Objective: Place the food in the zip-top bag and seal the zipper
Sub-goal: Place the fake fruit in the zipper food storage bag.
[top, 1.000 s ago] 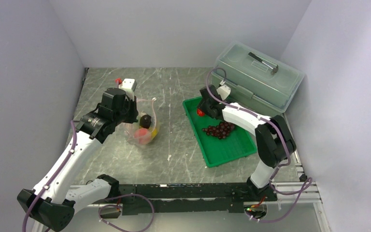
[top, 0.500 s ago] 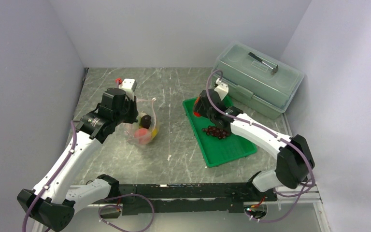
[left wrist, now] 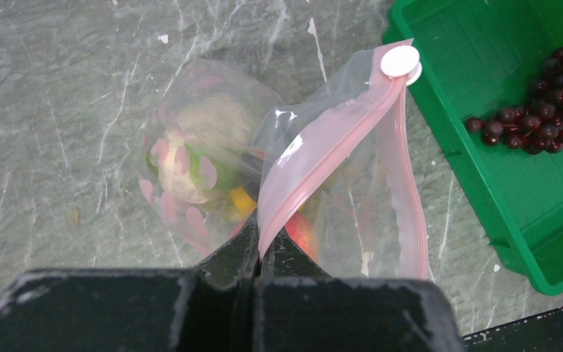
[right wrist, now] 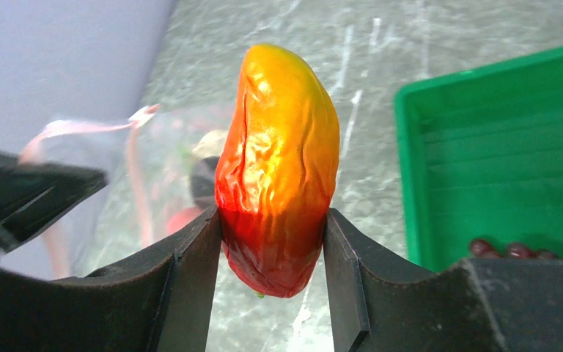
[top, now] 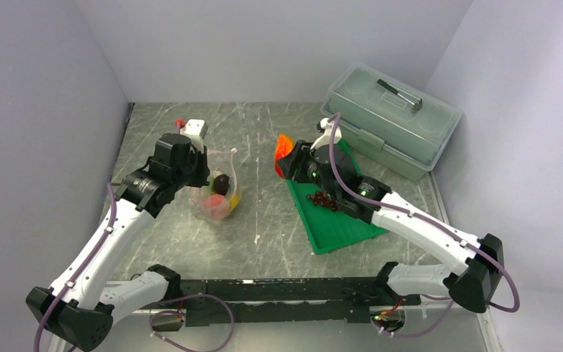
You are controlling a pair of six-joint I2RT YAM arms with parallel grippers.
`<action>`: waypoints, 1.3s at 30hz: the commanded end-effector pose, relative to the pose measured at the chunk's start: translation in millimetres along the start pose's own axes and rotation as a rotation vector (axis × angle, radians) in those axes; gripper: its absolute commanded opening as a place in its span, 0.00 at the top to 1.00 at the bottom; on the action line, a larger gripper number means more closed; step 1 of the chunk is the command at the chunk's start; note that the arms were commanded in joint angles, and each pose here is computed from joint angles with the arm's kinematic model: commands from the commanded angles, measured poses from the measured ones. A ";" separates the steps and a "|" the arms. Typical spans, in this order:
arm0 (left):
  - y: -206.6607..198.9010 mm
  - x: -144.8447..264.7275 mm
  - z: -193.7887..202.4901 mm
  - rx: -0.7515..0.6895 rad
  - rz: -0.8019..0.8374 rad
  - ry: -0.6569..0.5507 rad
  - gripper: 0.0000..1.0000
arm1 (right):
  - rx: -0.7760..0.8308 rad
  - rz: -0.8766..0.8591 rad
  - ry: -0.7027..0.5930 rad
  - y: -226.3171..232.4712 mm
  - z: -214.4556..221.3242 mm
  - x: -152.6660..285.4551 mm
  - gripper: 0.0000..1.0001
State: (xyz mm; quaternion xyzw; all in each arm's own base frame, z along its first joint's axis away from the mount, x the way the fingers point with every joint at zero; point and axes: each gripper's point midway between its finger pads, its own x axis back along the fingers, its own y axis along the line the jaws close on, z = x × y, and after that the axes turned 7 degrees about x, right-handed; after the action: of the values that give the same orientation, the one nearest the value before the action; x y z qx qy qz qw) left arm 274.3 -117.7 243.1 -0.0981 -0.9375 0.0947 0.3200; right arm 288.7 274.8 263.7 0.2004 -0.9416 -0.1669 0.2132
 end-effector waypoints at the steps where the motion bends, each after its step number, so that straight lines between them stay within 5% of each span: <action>1: -3.9 3.3 -7.7 -0.008 0.021 -0.031 1.00 | 0.014 -0.205 -0.036 47.0 -11.1 16.1 0.85; 23: -3.5 3.0 -7.6 -0.010 0.019 -0.029 1.00 | -0.004 -0.503 0.058 167.1 9.5 4.7 0.83; 39: -4.0 5.8 -9.4 -0.007 0.023 -0.040 1.00 | -0.151 -0.417 0.119 179.5 38.0 -19.0 0.83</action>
State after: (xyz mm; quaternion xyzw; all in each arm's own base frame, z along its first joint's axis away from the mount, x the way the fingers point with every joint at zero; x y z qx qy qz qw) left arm 274.3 -117.7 243.1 -0.0981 -0.9375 0.0949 0.3201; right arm 225.7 441.3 271.9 0.3990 -0.8520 -0.2072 0.2682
